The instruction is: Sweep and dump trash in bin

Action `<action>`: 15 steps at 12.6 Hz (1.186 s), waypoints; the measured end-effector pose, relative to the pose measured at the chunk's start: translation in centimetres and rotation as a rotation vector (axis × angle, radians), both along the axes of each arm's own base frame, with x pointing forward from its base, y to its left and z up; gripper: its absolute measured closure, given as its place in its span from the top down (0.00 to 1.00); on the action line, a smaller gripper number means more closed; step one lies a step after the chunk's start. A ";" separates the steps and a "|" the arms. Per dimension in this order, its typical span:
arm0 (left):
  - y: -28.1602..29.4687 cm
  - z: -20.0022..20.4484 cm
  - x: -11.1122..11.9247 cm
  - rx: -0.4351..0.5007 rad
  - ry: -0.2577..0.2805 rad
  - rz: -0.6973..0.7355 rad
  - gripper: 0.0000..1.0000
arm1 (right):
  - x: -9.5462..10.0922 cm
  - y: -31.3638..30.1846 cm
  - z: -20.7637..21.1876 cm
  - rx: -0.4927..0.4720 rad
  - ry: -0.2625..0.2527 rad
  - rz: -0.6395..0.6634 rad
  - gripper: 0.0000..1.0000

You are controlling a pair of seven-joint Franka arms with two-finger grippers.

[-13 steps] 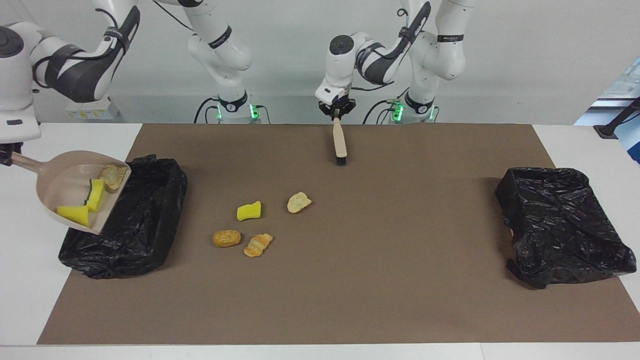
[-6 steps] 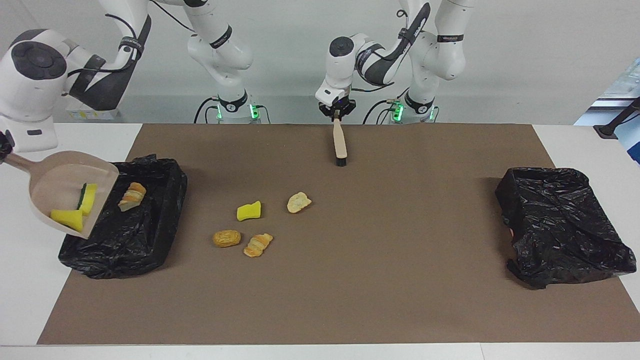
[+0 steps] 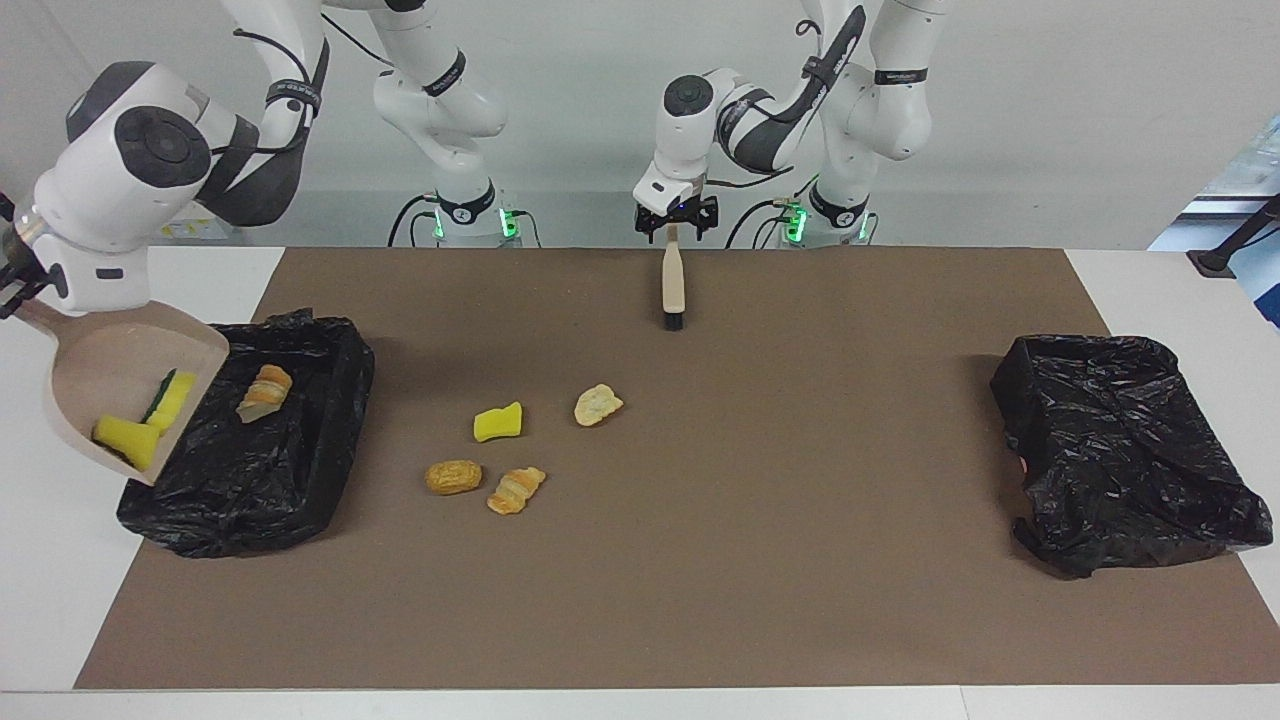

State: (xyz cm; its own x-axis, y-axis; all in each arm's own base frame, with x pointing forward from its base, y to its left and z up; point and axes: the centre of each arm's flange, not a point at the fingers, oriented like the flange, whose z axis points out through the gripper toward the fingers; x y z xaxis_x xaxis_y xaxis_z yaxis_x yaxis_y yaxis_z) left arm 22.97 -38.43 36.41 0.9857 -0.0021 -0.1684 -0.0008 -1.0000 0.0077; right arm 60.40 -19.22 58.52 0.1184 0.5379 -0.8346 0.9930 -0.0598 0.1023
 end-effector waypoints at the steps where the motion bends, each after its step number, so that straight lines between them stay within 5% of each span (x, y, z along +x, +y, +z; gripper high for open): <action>1: 0.7 1.3 2.9 0.001 -0.035 -0.001 1.00 | -0.1 0.0 0.4 -0.006 -0.005 0.003 0.31; 5: 6.6 5.7 16.0 0.020 -0.184 -0.008 1.00 | 0.0 2.0 2.1 -0.072 -0.019 0.064 0.31; 8: 13.5 11.3 23.3 0.011 -0.214 -0.050 1.00 | -0.5 4.2 3.7 -0.123 -0.030 0.113 0.31; 11: 18.3 17.8 26.8 0.002 -0.253 -0.073 1.00 | -1.2 4.7 4.0 -0.125 -0.030 0.118 0.31; 15: 22.9 23.7 28.0 0.014 -0.236 -0.130 1.00 | -1.6 3.8 2.9 -0.096 -0.001 0.107 0.31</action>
